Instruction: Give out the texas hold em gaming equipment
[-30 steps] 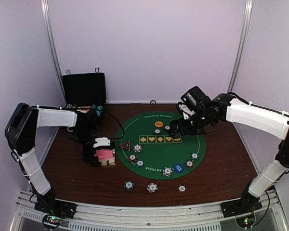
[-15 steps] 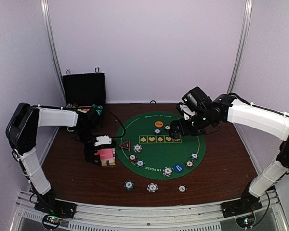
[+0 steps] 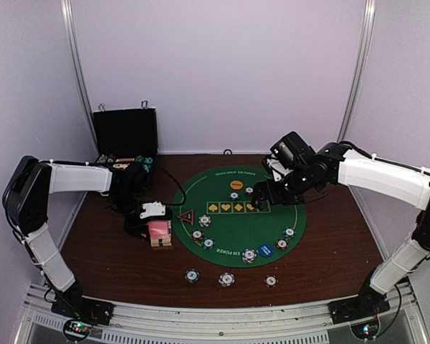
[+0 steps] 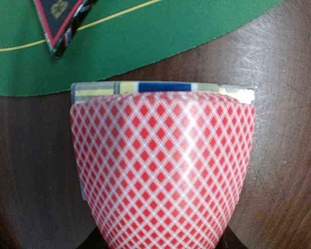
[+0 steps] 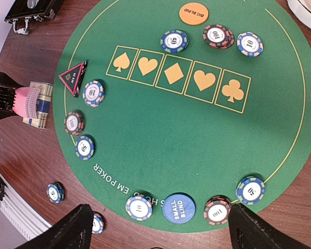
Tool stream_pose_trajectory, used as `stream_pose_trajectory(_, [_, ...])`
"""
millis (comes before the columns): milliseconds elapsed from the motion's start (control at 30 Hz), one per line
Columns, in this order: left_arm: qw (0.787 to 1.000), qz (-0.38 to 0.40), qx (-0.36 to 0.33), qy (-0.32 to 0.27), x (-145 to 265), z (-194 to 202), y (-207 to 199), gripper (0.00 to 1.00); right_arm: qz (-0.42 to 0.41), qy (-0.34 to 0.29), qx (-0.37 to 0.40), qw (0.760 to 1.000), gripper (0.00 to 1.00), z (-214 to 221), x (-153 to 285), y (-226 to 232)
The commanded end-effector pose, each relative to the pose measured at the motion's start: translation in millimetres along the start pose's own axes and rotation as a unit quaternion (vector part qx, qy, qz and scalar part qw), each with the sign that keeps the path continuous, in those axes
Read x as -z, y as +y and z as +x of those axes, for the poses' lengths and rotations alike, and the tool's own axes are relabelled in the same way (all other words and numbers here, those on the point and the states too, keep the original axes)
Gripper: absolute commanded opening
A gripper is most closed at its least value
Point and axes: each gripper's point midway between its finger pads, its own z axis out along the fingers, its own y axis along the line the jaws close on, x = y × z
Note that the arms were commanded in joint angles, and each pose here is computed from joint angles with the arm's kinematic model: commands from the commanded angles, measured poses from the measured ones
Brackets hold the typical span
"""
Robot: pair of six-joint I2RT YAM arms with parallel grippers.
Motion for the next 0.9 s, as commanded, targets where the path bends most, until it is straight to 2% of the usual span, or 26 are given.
stream_pose_trajectory(0, [0.999,-0.040,-0.008,-0.019,7.0,-10.4,13.4,0.35,-0.013,-0.010,-0.001,1.000,0.94,-1.4,4.9,5.9])
stream_pose_trajectory(100, [0.999,-0.044,-0.009,-0.020,11.2,-11.9,15.0,0.28,-0.015,-0.010,-0.003,1.000,0.93,-1.2,5.0,6.6])
stream_pose_trajectory(300, [0.999,-0.045,-0.005,-0.016,10.9,-10.4,15.1,0.27,-0.019,-0.007,-0.005,1.000,0.92,0.5,3.7,7.4])
stream_pose_trajectory(333, [0.999,-0.042,-0.004,-0.014,9.5,-9.1,13.8,0.30,-0.019,-0.006,-0.005,1.000,0.92,1.1,3.4,7.5])
stream_pose_trajectory(433, [1.000,-0.027,-0.003,-0.005,6.1,-5.1,8.0,0.77,-0.019,-0.004,-0.005,1.000,0.92,3.1,2.7,7.1])
stream_pose_trajectory(467, [1.000,-0.022,-0.003,-0.003,5.3,-4.1,5.6,0.89,-0.019,-0.003,-0.005,1.000,0.92,3.4,2.7,6.9])
stream_pose_trajectory(500, [1.000,-0.018,-0.004,-0.003,4.7,-3.2,3.5,0.95,-0.018,-0.003,-0.005,1.000,0.92,3.7,2.6,6.4])
stream_pose_trajectory(533, [1.000,-0.014,-0.006,-0.002,4.3,-2.4,1.6,0.97,-0.018,-0.003,-0.005,1.000,0.92,3.9,2.5,6.2])
stream_pose_trajectory(867, [1.000,-0.020,-0.017,0.005,-2.2,-2.9,3.7,0.98,-0.020,-0.005,-0.004,1.000,0.92,0.5,4.8,8.8])
